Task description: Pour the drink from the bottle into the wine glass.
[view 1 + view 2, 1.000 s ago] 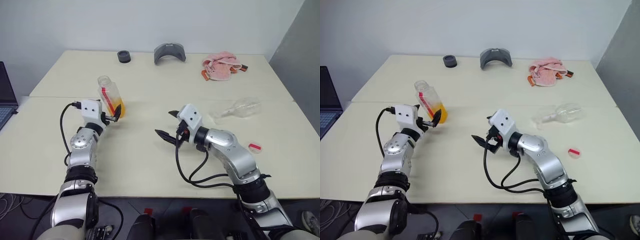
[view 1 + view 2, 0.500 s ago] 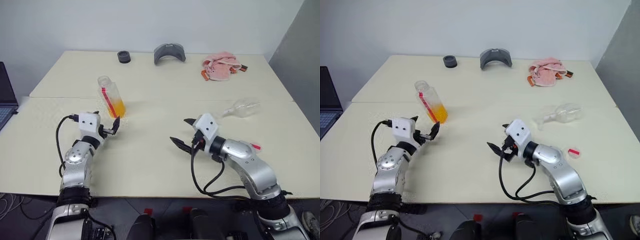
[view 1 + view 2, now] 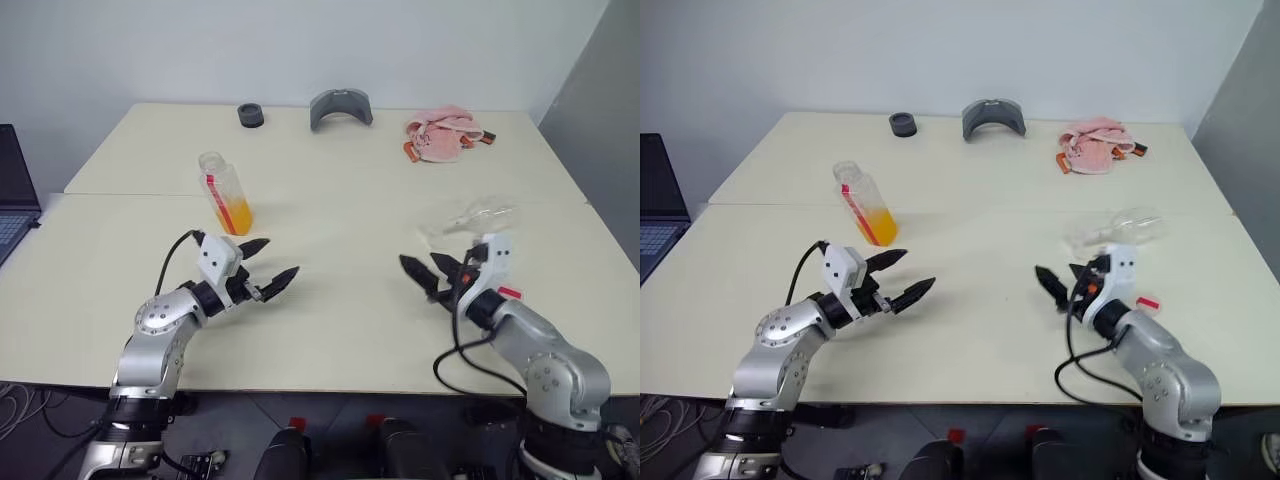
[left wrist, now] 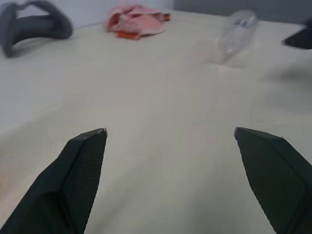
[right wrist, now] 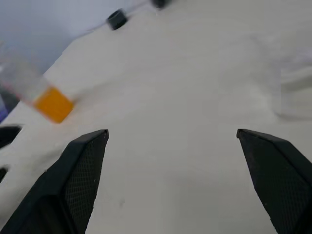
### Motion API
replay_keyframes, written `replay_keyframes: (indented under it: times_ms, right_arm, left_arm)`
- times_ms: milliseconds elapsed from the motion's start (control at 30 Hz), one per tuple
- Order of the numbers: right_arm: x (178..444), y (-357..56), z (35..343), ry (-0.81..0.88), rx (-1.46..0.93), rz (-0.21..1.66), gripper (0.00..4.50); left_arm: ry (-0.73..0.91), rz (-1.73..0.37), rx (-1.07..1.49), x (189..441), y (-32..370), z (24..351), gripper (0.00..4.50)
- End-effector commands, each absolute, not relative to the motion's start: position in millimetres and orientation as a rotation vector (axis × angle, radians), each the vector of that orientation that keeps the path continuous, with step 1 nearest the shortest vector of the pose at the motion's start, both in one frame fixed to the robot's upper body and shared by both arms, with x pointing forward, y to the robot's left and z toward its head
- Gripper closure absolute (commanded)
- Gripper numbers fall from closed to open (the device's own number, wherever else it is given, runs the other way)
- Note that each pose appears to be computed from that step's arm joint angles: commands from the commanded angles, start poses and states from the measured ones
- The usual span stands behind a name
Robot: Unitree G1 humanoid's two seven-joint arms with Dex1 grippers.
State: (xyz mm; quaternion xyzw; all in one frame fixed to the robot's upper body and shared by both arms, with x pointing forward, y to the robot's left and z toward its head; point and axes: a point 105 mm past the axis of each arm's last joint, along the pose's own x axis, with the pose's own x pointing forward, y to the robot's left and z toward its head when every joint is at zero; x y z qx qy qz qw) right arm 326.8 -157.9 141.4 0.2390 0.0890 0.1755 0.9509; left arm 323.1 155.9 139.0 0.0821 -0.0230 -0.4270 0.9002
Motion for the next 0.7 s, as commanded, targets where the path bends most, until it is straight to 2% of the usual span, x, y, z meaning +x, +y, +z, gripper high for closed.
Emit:
replay_keyframes:
  times_ms: [33, 233, 533, 700]
  right_arm:
    - [346.4, -189.8, 147.9, 0.166, 0.592, 0.219, 0.0]
    - [378.9, -210.9, 143.8, 0.211, 0.729, 0.137, 0.0]
    - [416.3, -219.2, 142.9, 0.247, 0.906, 0.131, 0.0]
    - [430.3, -220.1, 130.5, 0.272, 0.945, 0.089, 0.0]
  left_arm:
    - [-0.055, -1.055, 0.175, 310.9, 137.5, 154.4, 0.02]
    - [-0.015, -1.205, 0.202, 301.6, 125.2, 156.0, 0.02]
    - [-0.016, -1.233, 0.202, 303.6, 121.0, 156.8, 0.02]
    - [-0.016, -1.234, 0.207, 305.2, 121.3, 154.7, 0.02]
